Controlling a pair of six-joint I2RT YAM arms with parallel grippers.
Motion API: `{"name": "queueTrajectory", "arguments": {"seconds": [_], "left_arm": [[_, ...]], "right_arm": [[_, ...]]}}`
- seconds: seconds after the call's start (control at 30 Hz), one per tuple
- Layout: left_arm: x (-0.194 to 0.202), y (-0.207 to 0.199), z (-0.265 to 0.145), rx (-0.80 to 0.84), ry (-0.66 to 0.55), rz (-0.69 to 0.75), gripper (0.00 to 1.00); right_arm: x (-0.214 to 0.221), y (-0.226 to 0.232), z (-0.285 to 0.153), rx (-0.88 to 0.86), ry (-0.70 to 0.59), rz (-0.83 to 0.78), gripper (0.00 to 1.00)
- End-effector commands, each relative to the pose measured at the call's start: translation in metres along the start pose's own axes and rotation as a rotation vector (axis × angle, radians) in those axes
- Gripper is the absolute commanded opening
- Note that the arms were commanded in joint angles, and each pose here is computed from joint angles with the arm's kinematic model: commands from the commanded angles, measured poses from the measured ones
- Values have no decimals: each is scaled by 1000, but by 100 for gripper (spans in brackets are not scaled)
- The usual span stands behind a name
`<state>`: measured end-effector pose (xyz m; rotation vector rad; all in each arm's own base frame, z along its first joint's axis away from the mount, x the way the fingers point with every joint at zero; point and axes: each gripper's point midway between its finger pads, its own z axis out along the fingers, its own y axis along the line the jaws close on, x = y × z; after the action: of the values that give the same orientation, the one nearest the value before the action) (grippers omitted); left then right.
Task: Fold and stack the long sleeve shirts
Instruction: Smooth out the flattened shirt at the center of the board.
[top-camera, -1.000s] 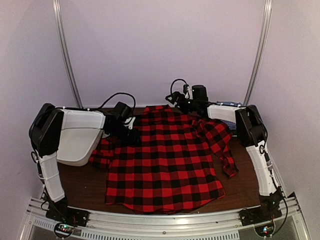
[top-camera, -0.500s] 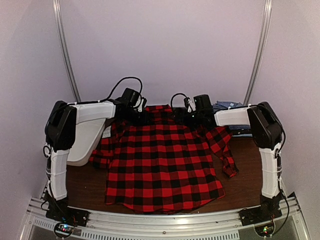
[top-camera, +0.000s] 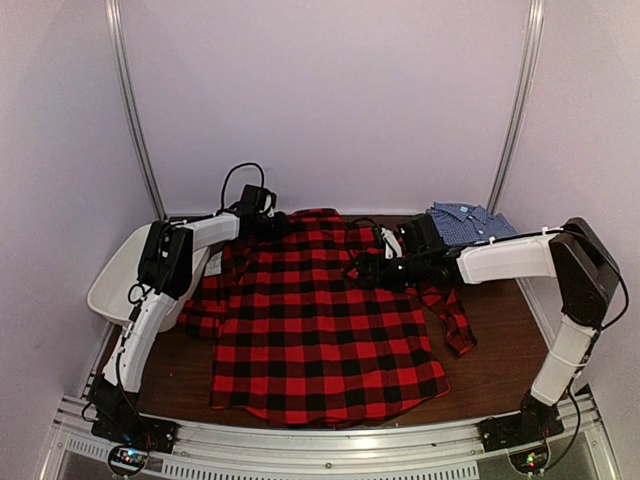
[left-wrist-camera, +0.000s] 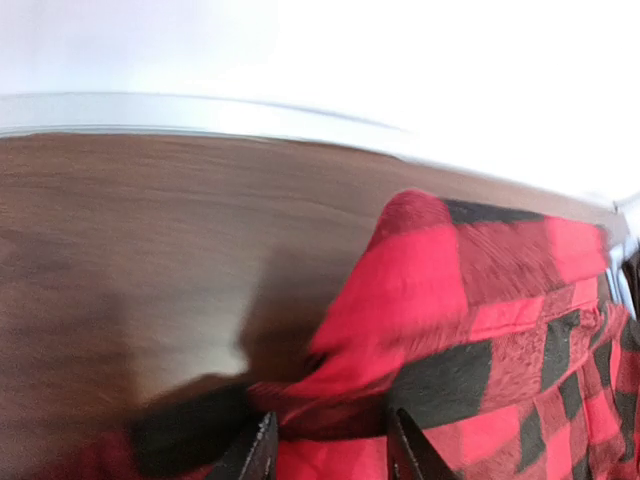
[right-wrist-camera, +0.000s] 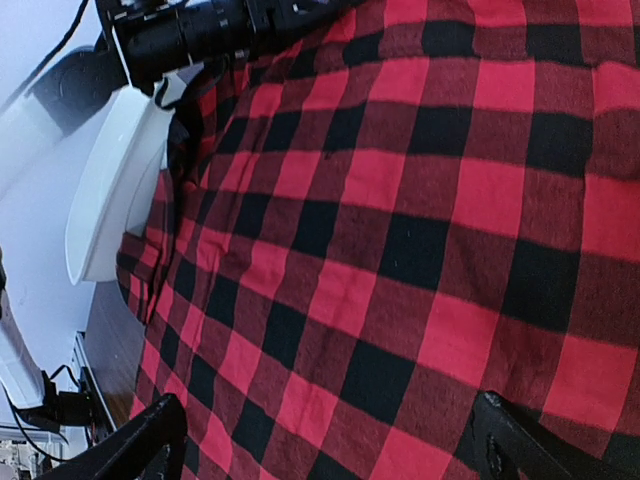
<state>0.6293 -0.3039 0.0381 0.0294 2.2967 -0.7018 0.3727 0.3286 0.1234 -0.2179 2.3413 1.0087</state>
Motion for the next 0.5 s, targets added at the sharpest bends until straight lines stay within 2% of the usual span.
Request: {"name": "queueTrajectory", "arguments": {"seconds": [0.0, 0.2, 0.47], "left_arm": [[-37, -9, 5, 121, -128, -86, 41], [-27, -13, 17, 183, -101, -125, 41], [-48, -37, -8, 230, -117, -61, 43]], "right_arm": [[43, -11, -9, 69, 65, -22, 100], [87, -29, -17, 177, 146, -51, 100], [144, -37, -18, 281, 270, -124, 100]]}}
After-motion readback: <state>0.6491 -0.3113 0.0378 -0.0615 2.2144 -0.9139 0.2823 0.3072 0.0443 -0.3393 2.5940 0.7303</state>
